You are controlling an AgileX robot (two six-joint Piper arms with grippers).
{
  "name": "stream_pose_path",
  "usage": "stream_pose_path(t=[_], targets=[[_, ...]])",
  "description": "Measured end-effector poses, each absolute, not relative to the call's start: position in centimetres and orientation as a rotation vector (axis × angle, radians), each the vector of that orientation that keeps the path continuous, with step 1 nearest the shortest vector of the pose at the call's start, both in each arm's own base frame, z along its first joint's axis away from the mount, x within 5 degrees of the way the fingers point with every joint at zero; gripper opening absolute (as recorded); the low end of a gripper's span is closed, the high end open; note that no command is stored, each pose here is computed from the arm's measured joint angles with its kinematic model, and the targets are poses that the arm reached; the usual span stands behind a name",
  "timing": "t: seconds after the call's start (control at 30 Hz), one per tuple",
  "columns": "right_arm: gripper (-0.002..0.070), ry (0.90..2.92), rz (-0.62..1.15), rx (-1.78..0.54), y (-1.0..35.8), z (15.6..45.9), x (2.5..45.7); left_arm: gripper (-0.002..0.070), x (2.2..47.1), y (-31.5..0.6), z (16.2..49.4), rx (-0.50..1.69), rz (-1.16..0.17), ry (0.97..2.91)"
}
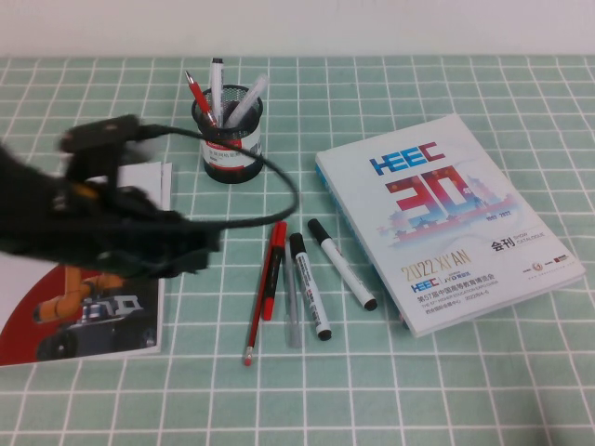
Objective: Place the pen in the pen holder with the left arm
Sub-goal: Pick up the pen on the table
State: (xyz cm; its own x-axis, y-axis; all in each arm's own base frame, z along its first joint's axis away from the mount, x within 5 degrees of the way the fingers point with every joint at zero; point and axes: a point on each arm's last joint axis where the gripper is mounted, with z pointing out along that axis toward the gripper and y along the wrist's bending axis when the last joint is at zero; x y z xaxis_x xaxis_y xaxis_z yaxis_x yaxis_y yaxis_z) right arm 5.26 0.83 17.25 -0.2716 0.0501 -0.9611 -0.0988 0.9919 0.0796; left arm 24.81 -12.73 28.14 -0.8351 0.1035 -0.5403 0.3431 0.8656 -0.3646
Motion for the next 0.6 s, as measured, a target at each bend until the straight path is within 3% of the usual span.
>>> stream_pose_path(t=[0.27, 0.6], targets=[[-0.0020, 1.840, 0.143, -0.035, 0.8, 17.3, 5.3, 0.0000, 29.8, -18.6, 25.9, 0.480, -0.601, 2.634], [-0.0020, 1.840, 0.143, -0.035, 0.8, 17.3, 5.3, 0.0000, 34.3, -20.4, 24.2, 0.521, -0.388, 2.801]])
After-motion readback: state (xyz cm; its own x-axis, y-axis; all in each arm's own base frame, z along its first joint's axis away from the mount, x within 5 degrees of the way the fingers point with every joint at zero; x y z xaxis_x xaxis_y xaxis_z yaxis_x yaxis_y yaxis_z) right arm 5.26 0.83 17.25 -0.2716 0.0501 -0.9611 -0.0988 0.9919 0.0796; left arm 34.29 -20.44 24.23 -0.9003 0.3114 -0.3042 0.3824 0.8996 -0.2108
